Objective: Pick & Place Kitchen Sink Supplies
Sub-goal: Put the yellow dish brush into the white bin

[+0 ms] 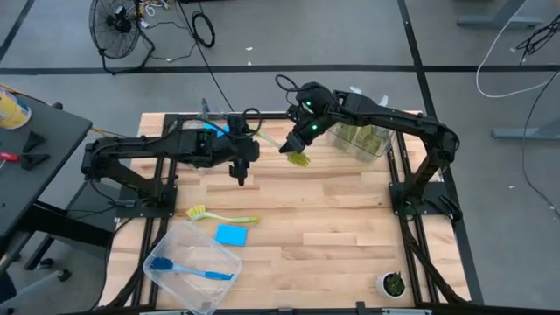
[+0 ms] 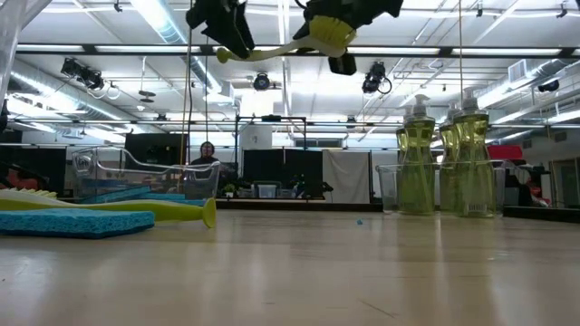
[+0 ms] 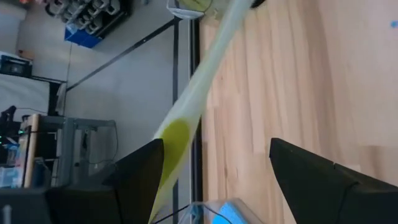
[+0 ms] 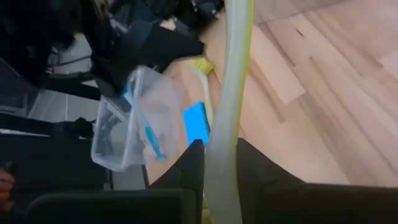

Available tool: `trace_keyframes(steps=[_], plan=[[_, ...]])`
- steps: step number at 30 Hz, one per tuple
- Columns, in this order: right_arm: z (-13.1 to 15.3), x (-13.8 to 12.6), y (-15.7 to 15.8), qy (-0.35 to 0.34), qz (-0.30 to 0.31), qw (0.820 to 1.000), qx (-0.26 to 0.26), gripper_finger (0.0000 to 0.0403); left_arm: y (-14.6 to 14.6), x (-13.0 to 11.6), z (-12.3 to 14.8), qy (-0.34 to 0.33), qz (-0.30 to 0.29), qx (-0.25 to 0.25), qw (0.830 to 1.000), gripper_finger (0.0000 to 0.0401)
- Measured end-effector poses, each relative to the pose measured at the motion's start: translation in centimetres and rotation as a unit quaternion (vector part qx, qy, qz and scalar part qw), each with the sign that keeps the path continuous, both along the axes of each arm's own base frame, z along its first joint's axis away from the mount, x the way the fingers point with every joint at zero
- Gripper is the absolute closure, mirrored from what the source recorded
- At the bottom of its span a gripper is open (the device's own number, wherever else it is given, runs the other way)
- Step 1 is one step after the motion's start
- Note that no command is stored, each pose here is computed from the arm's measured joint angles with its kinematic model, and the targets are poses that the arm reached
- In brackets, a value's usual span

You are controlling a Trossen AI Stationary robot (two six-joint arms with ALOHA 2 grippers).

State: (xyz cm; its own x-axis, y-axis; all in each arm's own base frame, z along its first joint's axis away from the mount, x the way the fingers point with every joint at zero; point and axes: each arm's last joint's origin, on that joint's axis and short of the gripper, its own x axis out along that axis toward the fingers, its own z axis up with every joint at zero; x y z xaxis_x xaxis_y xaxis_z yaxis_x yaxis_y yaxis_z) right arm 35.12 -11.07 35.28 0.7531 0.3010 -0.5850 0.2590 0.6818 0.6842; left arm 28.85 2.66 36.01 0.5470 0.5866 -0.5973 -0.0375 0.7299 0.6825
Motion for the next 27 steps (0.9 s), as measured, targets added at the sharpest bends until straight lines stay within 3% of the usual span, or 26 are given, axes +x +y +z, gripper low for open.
trace_keyframes(steps=[11, 20, 27], plan=[[-0.2, 0.3, 0.2, -0.017, 0.044, 0.999, 0.027, 0.0351, 0.0, 0.9, -0.9, 0.042, -0.031, 0.024, 0.998, 0.0103], [-0.1, 0.4, 0.4, -0.028, 0.068, 0.997, 0.037, 0.0351, 0.5, 1.5, -1.5, 0.053, -0.037, 0.016, 0.998, 0.0106], [-0.2, 0.3, 0.4, -0.028, 0.071, 0.997, 0.034, 0.0351, 0.5, 1.5, -1.4, 0.049, -0.038, 0.016, 0.998, 0.0171]])
